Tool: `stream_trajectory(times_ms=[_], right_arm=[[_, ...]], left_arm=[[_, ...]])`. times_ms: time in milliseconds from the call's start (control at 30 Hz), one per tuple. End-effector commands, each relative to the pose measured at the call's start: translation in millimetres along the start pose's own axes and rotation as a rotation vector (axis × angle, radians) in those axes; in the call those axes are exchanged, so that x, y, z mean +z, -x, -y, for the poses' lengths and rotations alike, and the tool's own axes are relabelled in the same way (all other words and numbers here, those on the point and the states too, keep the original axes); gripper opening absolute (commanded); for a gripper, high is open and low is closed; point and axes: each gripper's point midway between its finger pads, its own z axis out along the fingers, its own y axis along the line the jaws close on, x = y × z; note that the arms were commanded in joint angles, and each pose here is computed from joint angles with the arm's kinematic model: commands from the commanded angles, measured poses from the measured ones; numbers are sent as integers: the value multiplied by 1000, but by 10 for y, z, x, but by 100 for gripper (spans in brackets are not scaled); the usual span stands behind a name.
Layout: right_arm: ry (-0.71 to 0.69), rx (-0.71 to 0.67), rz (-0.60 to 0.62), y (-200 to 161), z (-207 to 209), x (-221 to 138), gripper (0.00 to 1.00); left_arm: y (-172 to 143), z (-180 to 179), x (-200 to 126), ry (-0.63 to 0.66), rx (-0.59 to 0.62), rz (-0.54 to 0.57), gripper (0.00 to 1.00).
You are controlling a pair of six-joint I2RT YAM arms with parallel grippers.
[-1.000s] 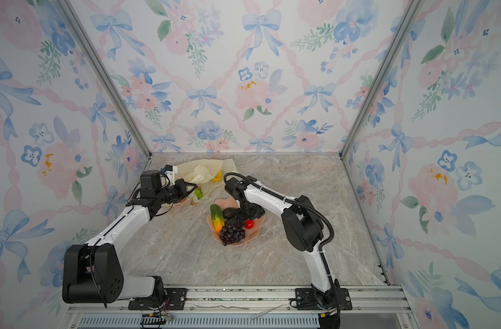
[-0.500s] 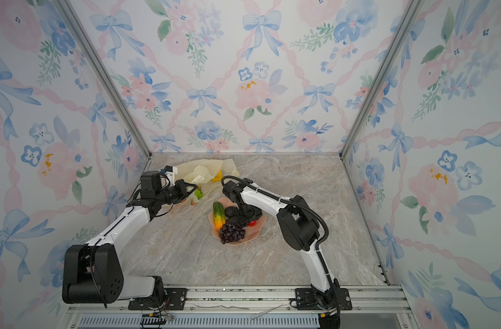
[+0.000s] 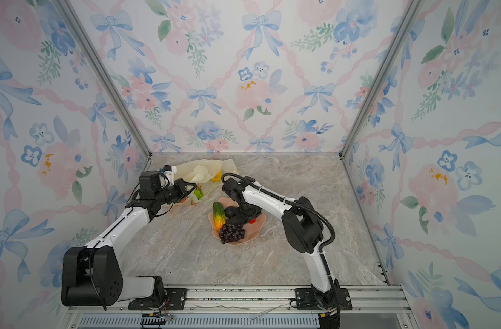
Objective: Place the fruits into the plastic bag
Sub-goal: Pick up the fruit from the plate.
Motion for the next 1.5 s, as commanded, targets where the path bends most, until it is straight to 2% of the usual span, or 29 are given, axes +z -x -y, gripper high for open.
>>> stream_trajectory(times_ms=[0,267,567,933,1133,1467], right_arm=[[38,49,68,30,37,-266,41],[153,106,151,58,14,-521,40],[356,199,280,88,34,-902,39],[727,320,456,306,-47,-1461,38],[822,333,481,482,-126,-1555,38],[932,368,414,841,-370,-1310,38]], left_arm=[[-16,69,-37,-25,7,9,0],[11,98,-27,-31,4,9,0],[3,77,-28,-19,1,11,0],[38,133,-65,-19,14,12,0],[30,143,-81,-21,13,15,0],[60,200,-96,-33,15,21,0]])
